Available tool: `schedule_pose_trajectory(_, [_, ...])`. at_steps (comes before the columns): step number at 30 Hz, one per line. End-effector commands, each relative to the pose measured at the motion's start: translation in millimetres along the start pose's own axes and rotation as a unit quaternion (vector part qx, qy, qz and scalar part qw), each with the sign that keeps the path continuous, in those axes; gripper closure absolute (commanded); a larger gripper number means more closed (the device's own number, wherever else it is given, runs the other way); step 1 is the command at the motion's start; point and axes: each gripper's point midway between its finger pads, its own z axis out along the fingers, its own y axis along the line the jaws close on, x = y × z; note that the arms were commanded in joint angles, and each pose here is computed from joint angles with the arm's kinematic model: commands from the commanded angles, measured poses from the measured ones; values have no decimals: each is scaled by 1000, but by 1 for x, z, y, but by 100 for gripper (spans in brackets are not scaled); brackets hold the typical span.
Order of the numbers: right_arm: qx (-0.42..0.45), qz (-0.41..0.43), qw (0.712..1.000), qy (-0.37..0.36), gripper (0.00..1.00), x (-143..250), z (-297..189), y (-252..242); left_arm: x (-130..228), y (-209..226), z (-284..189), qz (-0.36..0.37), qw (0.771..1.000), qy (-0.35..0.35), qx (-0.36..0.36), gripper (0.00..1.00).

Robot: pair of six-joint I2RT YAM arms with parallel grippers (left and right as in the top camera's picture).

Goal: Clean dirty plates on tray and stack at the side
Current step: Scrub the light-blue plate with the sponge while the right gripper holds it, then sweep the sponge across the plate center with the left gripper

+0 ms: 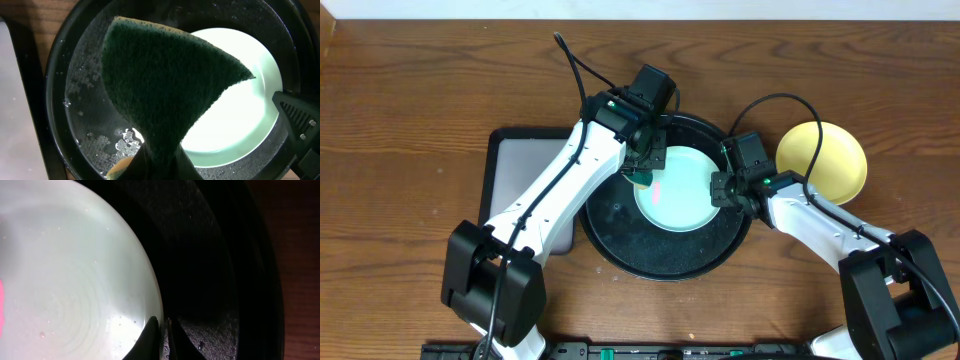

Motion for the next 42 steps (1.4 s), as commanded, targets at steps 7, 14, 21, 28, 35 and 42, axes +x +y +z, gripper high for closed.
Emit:
schedule_pose_trajectory(7, [7, 3, 1000, 6, 94, 7, 4, -5, 2, 0, 2, -3, 1000, 3, -2, 92])
schedule_pose_trajectory(14, [5, 4, 1000, 2, 99, 5, 5, -5, 2, 0, 2, -3, 1000, 3, -2, 92])
schedule_pose_trajectory(21, [5, 4, 1000, 3, 99, 6, 5, -5, 0, -1, 2, -3, 1000, 0, -1, 92])
schedule_pose_trajectory(28, [5, 4, 1000, 2, 99, 6, 5, -5, 1, -5, 7, 2, 1000, -5, 3, 92])
schedule_pose_trajectory(35, [5, 4, 1000, 3, 99, 6, 5, -5, -2, -7, 32, -16, 1000, -22, 7, 92])
schedule_pose_trajectory(42, [5, 4, 1000, 3, 99, 6, 5, -5, 7, -3, 59, -15, 1000, 9, -9, 92])
